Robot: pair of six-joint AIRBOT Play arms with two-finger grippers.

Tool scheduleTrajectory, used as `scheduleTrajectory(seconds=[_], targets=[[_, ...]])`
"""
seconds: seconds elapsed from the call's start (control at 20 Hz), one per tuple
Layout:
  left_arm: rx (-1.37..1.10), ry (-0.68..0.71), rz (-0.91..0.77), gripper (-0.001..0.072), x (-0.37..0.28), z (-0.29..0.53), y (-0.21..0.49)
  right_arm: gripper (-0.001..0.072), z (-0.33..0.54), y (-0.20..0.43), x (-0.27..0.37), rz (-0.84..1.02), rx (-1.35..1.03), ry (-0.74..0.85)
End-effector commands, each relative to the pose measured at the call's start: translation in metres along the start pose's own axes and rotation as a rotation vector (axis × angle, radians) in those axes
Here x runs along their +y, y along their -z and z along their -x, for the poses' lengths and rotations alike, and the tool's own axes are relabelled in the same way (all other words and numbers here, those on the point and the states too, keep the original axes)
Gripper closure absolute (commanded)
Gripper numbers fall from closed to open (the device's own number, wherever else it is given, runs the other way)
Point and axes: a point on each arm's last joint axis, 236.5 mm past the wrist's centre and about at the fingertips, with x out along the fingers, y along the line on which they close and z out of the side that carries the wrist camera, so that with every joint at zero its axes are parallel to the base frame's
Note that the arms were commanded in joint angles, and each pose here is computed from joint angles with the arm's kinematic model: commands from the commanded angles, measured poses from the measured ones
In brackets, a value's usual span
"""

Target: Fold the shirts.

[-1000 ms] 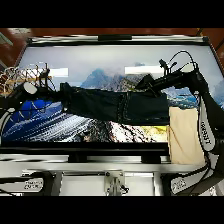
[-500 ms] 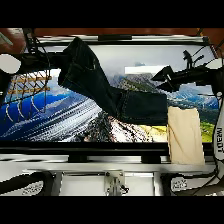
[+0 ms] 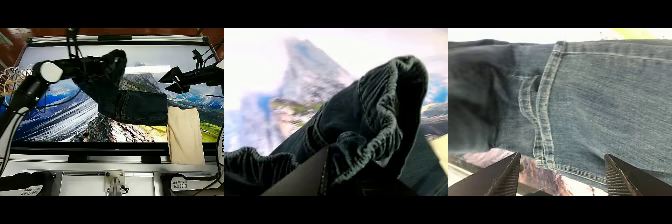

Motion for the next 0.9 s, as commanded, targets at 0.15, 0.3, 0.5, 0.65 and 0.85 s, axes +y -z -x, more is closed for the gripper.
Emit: scheduleTrajectory(seconds=[0.15,0.3,0.5,0.65,0.85], targets=[[-0.107,0.151,0.125,0.0628,-0.103,-0.083,0.018,0.0077,0.033,-0.012,-0.026,-0.074,-0.07,0.027],[-0.146,0.232,0.209,0.0628,-0.152,-0.121,0.036,0.0077,0.063,-0.019,-0.035,-0.111,-0.14,0.041],[-0.043,0.318,0.34,0.0628,-0.211,-0.159,0.097,0.0077,0.077,-0.016,-0.049,-0.149,-0.15,0.063],[0.024,0.318,0.354,0.056,-0.222,-0.174,0.137,0.0077,0.077,-0.015,-0.055,-0.149,-0.146,0.09],[0.092,0.34,0.269,0.0046,-0.219,-0.159,0.122,0.0077,0.075,-0.006,-0.067,-0.137,-0.111,0.158]])
